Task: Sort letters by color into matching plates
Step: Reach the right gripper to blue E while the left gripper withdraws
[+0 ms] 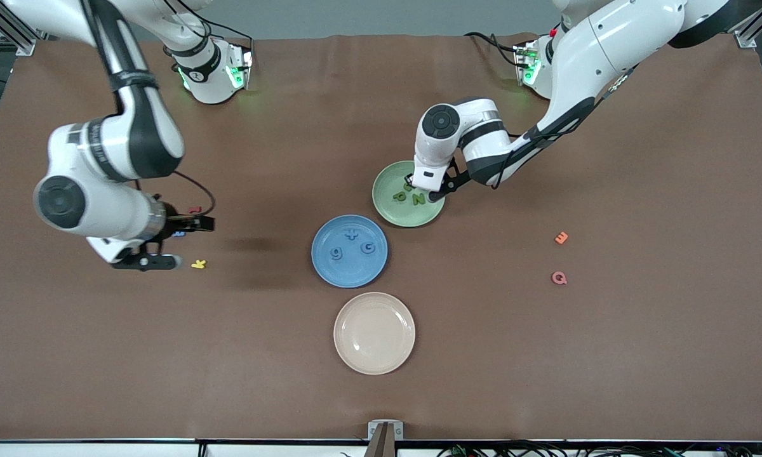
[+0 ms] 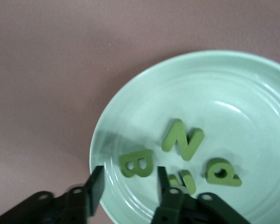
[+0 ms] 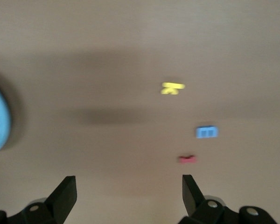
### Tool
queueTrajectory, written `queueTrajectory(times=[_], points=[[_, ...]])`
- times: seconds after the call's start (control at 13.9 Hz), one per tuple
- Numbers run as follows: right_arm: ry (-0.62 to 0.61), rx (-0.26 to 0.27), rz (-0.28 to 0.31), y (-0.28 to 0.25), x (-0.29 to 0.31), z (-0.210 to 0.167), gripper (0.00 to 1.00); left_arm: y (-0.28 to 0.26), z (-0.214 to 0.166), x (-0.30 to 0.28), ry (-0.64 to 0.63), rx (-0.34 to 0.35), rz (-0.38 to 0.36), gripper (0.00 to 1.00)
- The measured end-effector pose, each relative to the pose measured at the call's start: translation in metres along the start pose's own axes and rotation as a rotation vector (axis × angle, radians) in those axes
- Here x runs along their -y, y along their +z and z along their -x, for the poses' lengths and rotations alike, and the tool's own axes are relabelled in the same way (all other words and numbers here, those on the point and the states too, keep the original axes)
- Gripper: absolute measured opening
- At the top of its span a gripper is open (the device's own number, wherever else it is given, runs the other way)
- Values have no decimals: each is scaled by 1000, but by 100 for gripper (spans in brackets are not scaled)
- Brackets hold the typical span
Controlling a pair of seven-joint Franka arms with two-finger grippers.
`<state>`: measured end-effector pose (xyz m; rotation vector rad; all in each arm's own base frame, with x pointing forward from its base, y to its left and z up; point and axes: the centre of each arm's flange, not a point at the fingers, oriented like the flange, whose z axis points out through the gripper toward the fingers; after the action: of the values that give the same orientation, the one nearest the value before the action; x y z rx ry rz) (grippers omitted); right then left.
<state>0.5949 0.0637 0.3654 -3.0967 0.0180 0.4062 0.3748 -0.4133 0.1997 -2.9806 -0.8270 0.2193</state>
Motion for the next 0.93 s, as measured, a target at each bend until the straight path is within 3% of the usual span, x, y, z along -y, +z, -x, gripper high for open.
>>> queueTrajectory(times=[0.22, 0.43, 0.65, 0.93], points=[[-6, -11, 20, 32, -48, -1, 100, -11, -11, -9, -19, -8, 27, 89], [-46, -59, 20, 64, -68, 1, 100, -31, -30, -22, -50, -27, 68, 98], [-67, -112, 19, 97, -83, 7, 100, -67, -57, -32, -48, -93, 74, 99], [-84, -168, 21, 119, -98, 12, 100, -132, -117, -32, 49, -192, -35, 100]])
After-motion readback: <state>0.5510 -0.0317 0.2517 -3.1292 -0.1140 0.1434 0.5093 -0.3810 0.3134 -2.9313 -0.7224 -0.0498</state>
